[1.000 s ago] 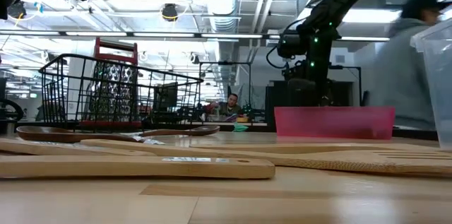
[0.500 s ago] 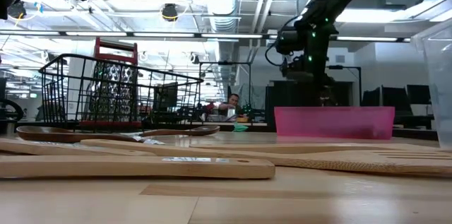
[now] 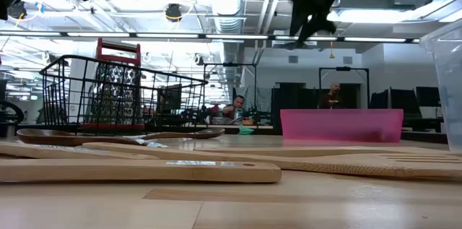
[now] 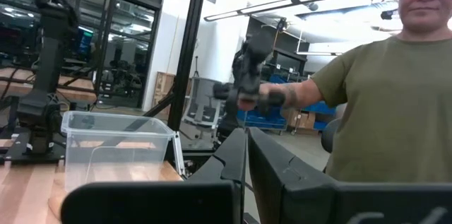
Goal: Pick & Place Kitchen Items
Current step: Put the top dark brown serving spoon into the black wire basket
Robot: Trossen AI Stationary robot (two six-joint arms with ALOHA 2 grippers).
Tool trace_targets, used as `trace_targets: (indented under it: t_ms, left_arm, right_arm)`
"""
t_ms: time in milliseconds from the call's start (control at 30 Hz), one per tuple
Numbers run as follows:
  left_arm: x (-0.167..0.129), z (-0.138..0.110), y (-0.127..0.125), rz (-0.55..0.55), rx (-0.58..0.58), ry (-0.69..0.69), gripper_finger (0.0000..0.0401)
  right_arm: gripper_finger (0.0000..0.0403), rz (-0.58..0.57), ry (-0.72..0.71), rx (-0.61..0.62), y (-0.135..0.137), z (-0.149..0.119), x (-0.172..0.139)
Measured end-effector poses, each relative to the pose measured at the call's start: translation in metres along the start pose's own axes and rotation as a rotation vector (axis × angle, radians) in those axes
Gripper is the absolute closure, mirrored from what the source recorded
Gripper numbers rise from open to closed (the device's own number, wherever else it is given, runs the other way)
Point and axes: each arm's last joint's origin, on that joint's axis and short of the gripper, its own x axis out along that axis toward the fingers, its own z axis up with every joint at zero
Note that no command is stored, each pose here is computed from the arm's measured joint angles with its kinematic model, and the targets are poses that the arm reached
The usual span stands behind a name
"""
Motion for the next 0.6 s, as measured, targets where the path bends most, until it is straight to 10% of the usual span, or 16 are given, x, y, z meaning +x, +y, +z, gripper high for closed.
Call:
trace_targets:
  t_ms: [600]
  left_arm:
    - [0.000,0.000,0.000,0.001,0.001,-0.002,0.0399]
  right_arm:
    - [0.0203,0.484,-0.242,0.051,0.088,-0.080,-0.154]
